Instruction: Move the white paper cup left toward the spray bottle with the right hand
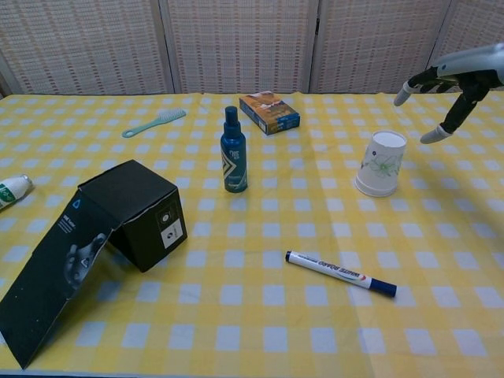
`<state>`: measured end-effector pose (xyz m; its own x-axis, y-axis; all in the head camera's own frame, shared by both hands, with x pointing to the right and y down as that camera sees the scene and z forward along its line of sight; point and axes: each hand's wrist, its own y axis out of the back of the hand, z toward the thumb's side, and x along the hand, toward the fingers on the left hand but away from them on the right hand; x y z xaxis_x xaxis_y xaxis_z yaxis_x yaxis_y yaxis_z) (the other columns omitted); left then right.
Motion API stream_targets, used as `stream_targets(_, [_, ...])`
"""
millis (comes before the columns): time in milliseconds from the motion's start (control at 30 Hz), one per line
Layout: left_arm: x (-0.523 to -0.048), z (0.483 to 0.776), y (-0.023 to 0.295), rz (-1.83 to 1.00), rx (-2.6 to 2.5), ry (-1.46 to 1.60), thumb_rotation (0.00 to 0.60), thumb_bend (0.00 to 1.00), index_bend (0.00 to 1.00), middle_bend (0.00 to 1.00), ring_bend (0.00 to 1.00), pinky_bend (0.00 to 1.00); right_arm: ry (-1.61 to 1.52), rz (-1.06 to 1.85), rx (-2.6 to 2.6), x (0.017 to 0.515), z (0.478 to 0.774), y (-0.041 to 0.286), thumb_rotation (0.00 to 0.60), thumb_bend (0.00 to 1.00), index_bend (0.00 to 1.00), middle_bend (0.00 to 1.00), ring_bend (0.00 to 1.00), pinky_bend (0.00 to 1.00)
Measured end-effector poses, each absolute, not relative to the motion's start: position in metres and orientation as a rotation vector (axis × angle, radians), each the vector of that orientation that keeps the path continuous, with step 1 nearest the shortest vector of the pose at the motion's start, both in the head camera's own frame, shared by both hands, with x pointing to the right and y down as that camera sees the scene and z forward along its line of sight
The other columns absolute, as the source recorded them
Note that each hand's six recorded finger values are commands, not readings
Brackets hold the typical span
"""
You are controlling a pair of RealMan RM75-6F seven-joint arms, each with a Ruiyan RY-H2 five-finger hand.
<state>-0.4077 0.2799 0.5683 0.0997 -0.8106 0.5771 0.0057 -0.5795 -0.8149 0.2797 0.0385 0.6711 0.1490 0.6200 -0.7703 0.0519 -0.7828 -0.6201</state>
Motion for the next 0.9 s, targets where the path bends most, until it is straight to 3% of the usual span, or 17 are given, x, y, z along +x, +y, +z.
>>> stream_targets(900, [-0.411, 0.562, 0.278, -1.536, -1.711, 0.821, 0.6, 0.32, 0.0, 0.0, 0.0, 0.23, -0.631, 1.684, -1.987, 0.254, 0.705, 0.035, 0.6, 0.25, 0.33, 0.0, 0.0, 0.0])
